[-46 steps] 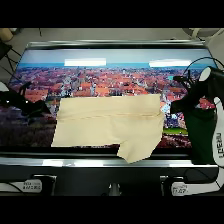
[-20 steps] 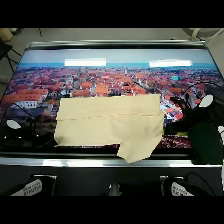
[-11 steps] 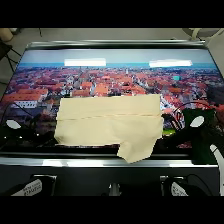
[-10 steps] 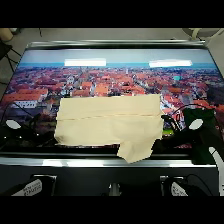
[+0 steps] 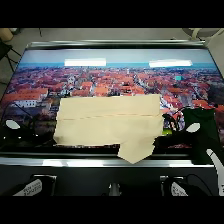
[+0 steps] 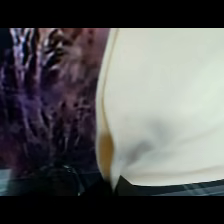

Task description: Fold the shirts.

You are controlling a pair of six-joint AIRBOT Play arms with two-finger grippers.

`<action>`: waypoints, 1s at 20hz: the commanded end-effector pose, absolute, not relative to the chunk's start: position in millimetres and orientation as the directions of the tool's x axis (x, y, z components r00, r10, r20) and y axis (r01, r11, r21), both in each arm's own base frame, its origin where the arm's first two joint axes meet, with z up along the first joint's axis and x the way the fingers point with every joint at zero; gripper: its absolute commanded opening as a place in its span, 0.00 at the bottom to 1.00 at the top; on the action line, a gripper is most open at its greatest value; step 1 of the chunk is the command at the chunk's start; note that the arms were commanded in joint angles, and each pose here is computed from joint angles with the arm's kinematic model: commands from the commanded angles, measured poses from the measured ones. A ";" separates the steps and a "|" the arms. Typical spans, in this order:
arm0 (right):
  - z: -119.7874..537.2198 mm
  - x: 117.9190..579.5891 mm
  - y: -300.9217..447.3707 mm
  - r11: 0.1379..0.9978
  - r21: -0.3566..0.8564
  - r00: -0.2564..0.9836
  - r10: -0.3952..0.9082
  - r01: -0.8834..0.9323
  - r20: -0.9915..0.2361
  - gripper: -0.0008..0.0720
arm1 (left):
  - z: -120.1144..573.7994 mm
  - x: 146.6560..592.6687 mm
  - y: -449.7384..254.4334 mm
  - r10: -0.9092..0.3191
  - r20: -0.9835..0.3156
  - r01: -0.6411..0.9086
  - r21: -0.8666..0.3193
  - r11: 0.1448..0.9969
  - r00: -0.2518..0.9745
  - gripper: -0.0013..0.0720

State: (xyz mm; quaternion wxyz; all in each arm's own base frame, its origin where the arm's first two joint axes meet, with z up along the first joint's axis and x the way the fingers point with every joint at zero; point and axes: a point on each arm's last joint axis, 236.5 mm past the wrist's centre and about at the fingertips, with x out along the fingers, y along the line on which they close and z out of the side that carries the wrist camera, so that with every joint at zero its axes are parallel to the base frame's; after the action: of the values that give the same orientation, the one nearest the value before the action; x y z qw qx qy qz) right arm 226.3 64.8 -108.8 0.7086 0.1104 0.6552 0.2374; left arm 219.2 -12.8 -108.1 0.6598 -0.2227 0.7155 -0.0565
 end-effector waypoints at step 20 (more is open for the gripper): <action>-36.4 493.7 15.3 0.893 0.377 0.375 0.447 -0.248 -0.812 0.04 | -35.8 455.8 0.0 -0.401 -0.863 -0.152 -0.461 0.874 0.307 0.05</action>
State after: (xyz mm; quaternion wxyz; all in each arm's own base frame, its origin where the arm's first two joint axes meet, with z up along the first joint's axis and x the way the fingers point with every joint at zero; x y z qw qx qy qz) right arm 459.2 21.0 -21.6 0.8161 0.0771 0.5276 0.2226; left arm 426.3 -0.1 -23.6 0.7779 -0.2294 0.5793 -0.0821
